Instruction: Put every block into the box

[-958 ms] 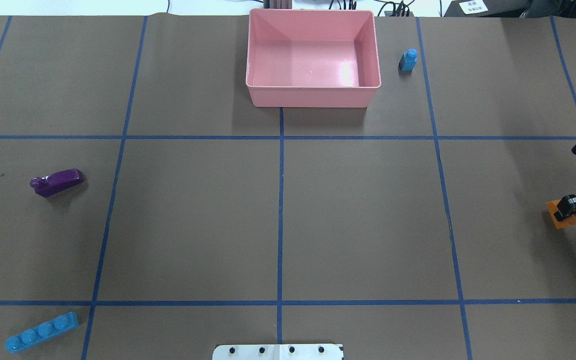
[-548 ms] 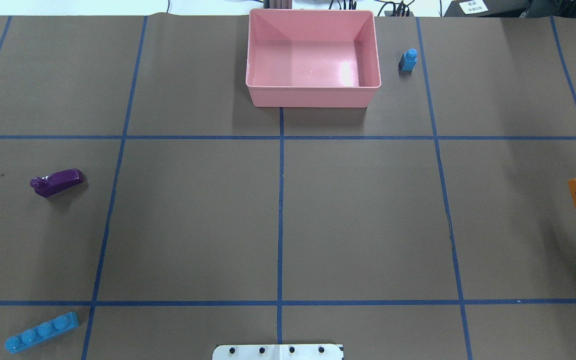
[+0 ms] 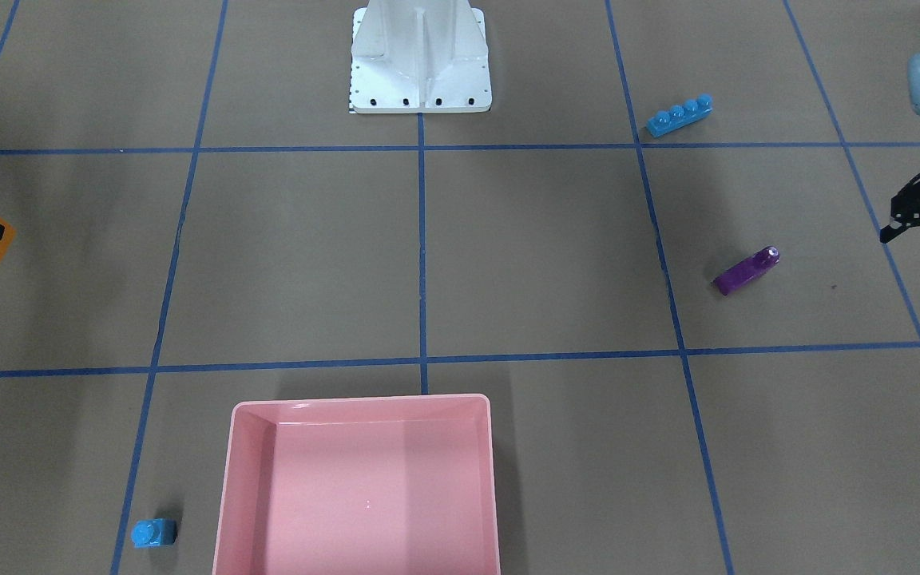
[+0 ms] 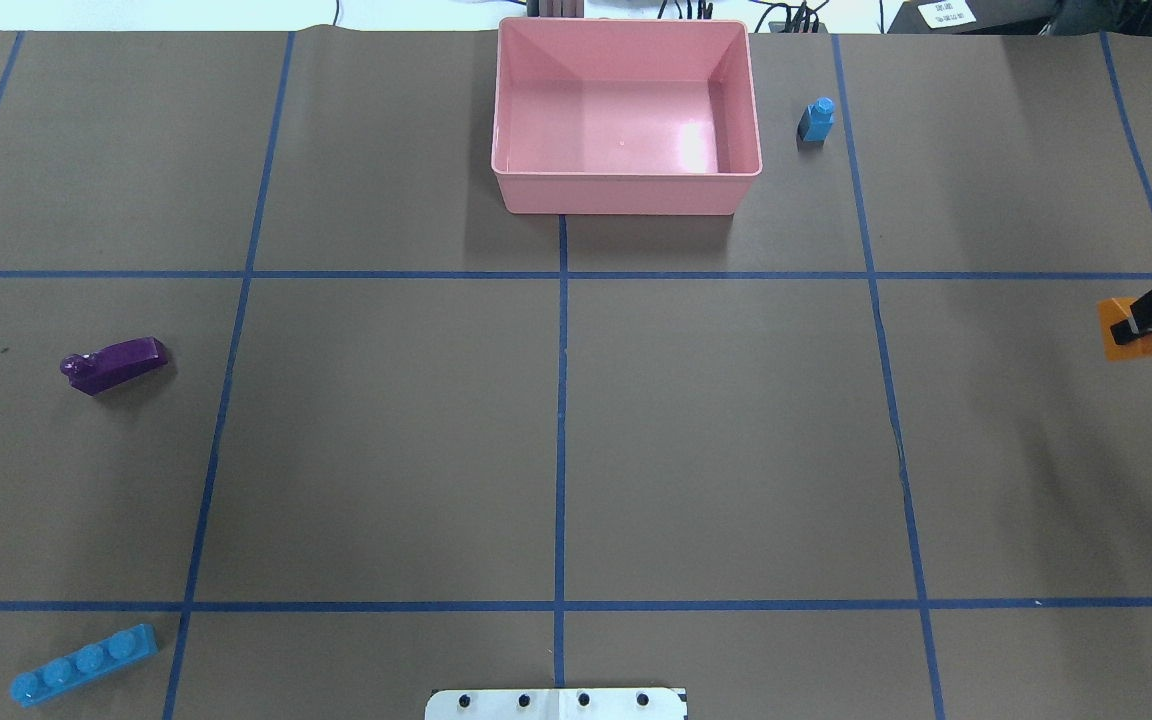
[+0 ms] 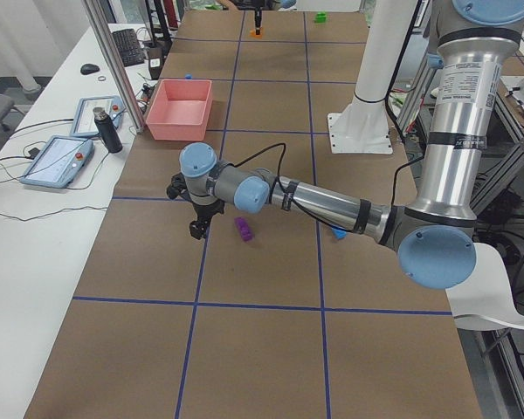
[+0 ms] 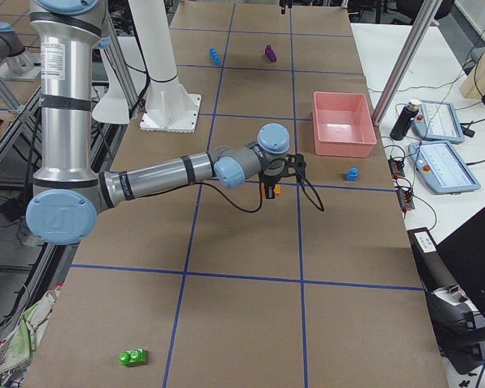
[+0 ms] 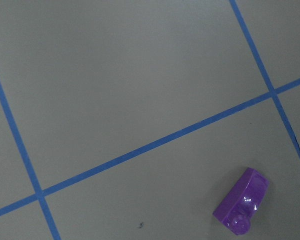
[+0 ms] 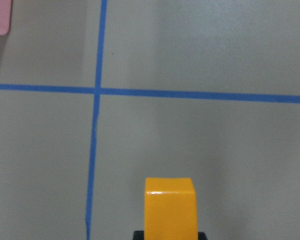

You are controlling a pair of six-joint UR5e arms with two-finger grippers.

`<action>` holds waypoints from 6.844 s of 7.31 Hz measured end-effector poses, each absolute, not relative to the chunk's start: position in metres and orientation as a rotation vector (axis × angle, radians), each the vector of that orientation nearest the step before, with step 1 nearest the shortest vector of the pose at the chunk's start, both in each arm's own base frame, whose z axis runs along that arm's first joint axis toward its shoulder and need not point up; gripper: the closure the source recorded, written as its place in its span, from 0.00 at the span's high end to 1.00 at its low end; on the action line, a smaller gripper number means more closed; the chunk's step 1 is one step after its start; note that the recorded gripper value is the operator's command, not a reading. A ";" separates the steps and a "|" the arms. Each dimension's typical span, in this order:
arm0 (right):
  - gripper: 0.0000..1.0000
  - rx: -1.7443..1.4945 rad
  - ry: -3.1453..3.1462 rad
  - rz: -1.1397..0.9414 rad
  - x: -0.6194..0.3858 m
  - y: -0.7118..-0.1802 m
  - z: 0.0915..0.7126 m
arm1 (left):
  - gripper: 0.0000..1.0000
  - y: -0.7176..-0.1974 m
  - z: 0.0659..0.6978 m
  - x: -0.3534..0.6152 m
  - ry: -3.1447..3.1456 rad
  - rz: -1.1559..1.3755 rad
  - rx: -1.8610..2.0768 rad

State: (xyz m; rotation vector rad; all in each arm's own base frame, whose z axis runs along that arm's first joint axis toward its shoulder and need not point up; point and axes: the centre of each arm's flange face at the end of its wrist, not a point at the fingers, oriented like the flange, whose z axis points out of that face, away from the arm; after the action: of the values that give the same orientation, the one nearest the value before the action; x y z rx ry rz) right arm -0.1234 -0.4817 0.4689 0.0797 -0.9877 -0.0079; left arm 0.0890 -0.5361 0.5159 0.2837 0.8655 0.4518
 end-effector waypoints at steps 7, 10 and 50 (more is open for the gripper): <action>0.00 0.205 -1.079 0.004 -0.145 -0.537 0.345 | 1.00 -0.478 0.540 0.224 0.804 0.734 0.302; 0.00 0.217 -1.123 0.058 -0.154 -0.558 0.294 | 1.00 -0.477 0.539 0.244 0.794 0.764 0.297; 1.00 0.294 -0.694 0.048 -0.334 -0.785 0.399 | 0.00 -0.724 0.110 0.483 1.033 -0.031 0.351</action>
State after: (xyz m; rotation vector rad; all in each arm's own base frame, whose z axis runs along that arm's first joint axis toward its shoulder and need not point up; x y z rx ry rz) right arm -0.3335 -0.7846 0.3991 0.2942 -0.6945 0.0485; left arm 0.4829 -0.7241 0.1104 0.3510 1.0333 -0.0313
